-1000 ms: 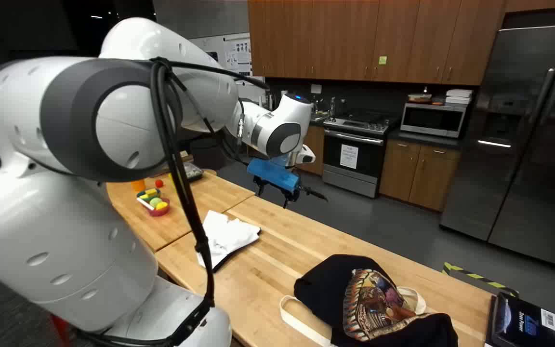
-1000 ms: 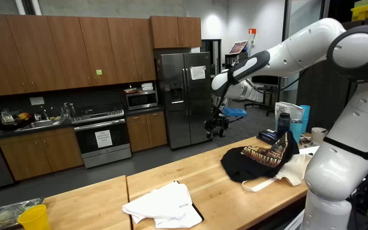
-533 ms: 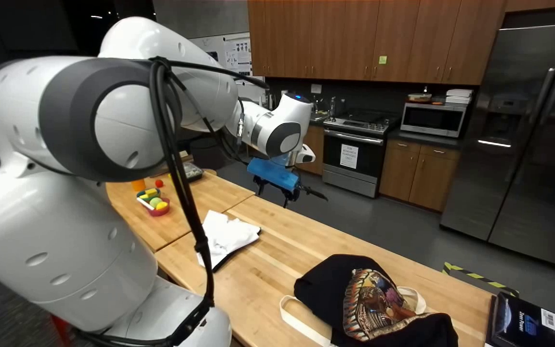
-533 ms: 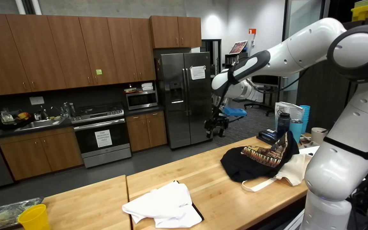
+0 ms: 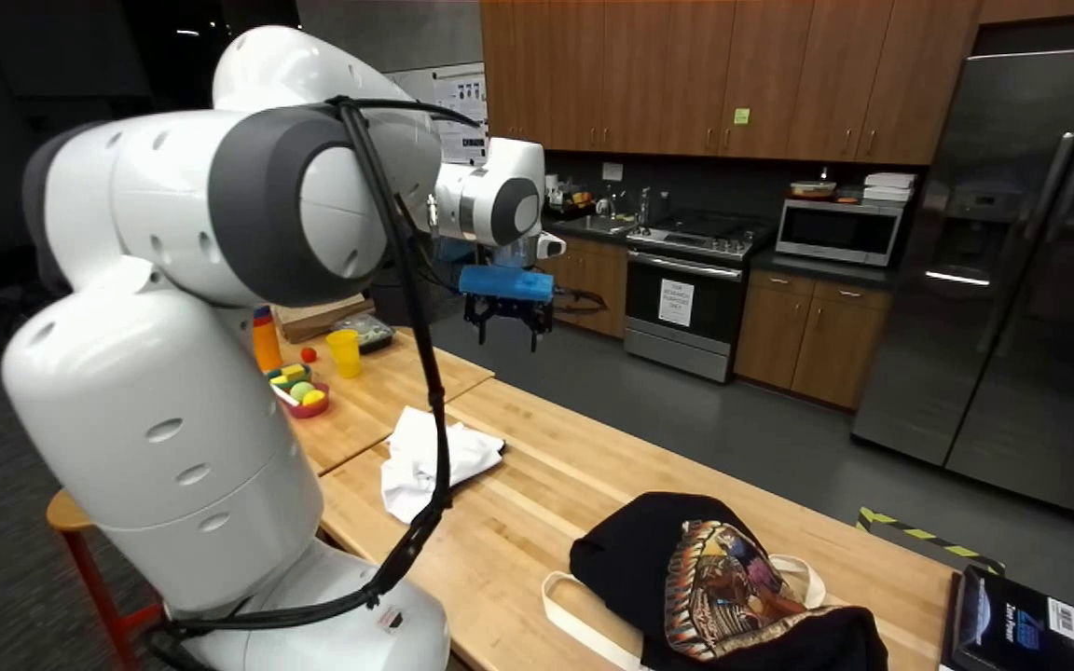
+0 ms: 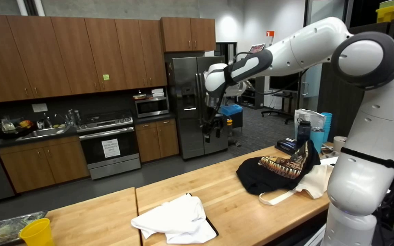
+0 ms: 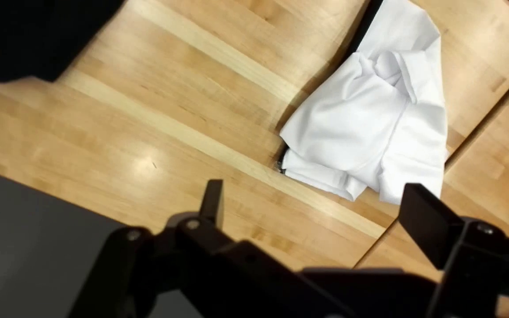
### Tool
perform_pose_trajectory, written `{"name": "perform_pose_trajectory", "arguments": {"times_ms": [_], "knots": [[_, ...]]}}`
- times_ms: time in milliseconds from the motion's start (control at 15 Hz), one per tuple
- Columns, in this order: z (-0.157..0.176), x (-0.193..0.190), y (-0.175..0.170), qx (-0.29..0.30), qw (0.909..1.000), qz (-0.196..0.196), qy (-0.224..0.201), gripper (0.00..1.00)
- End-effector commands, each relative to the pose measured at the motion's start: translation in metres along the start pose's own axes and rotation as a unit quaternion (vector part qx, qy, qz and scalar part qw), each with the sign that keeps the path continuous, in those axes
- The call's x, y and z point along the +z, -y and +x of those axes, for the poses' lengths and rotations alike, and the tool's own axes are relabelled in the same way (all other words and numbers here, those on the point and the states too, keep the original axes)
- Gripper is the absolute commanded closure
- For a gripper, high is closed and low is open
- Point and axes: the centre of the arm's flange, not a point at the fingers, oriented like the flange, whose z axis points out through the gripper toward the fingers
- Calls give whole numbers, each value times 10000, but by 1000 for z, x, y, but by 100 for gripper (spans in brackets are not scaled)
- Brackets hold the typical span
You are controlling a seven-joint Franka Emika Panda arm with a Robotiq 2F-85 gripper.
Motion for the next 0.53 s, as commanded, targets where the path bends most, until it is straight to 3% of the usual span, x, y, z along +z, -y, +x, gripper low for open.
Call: {"name": "perform_pose_trajectory", "arguments": {"times_ms": [0,200,467], "knots": [[89,-7,27,-876,9948,-224,462,0],[127,9,46,-1657,9836,-245,663,0],[165,39,64,-2720,9597,-184,688,0]]}}
